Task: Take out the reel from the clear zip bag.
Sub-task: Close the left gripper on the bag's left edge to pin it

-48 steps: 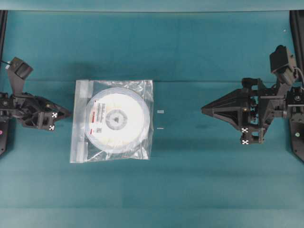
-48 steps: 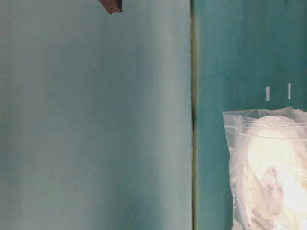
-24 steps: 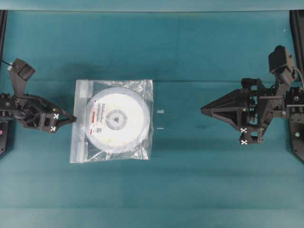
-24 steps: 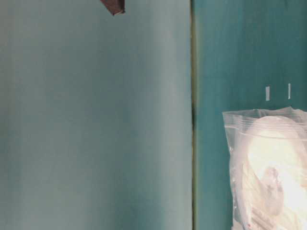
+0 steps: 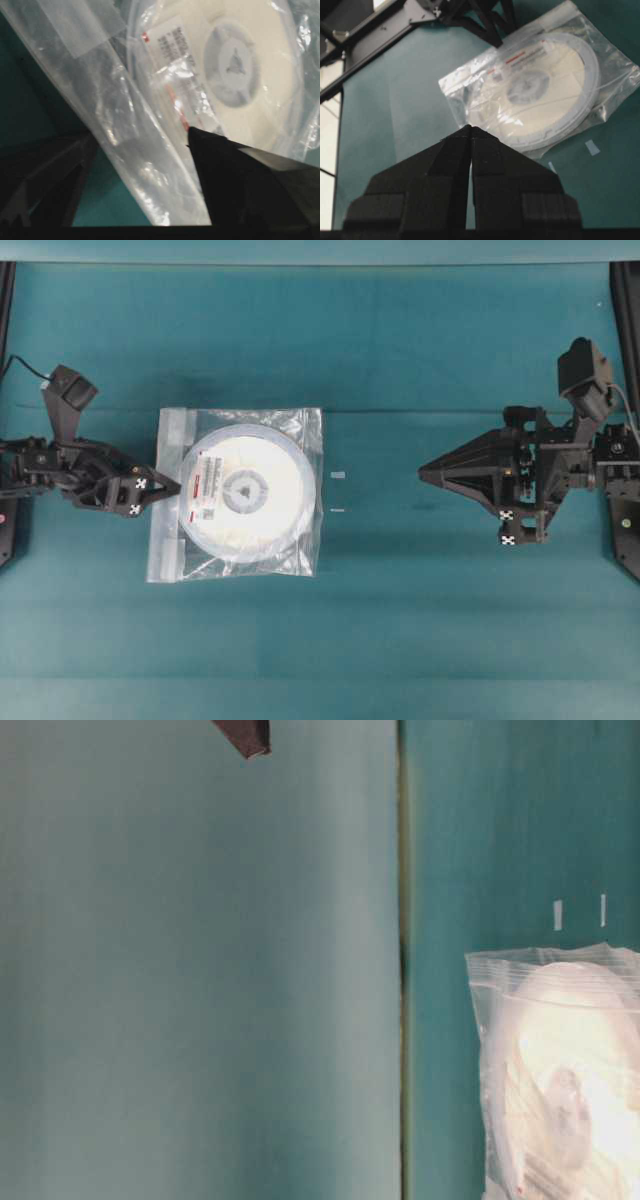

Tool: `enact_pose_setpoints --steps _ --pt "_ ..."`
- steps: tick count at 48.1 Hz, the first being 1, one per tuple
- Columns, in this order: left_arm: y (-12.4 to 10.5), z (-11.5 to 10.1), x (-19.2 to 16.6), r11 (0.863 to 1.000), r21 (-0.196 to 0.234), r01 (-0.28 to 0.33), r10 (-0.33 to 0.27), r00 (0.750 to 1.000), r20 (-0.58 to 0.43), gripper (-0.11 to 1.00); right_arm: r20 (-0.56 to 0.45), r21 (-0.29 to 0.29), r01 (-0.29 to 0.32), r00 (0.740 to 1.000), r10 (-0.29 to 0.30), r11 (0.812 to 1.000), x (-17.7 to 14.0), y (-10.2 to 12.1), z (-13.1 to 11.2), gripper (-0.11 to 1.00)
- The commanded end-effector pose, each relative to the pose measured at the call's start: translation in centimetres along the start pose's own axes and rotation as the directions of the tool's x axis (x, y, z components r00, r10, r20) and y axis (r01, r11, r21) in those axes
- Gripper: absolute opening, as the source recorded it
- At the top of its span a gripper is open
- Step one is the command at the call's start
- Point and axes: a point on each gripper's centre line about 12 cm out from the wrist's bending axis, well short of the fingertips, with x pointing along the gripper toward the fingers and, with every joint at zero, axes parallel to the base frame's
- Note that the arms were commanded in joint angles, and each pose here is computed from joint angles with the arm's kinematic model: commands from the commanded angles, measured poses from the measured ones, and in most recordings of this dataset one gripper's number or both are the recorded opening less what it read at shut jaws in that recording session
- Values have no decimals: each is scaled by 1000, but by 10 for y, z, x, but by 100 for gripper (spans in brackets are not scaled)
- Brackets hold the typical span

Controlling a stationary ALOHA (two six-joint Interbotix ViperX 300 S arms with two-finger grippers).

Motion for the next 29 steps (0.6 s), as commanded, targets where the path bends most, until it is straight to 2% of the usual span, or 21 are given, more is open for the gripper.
enact_pose_setpoints --steps 1,5,14,19,24,29 --pt "-4 3 1 1000 2 14 -14 1000 10 79 21 10 -15 1000 15 1000 1 5 7 0" --pt "-4 3 1 1000 5 11 -11 1000 8 68 20 9 -14 1000 13 1000 1 5 7 0" --pt "-3 2 2 1000 7 0 0 1000 1 28 1 13 -5 1000 5 1000 2 4 4 0" --pt "-1 1 2 1000 8 -17 17 1000 -13 9 -27 45 22 999 -21 999 5 0 -1 0" --pt "2 -1 2 999 9 -36 37 999 -25 -2 -80 110 81 994 -72 991 9 -9 -10 0" --pt "3 -2 2 999 18 -44 44 998 -33 -4 -129 185 147 984 -125 972 16 -17 -18 0"
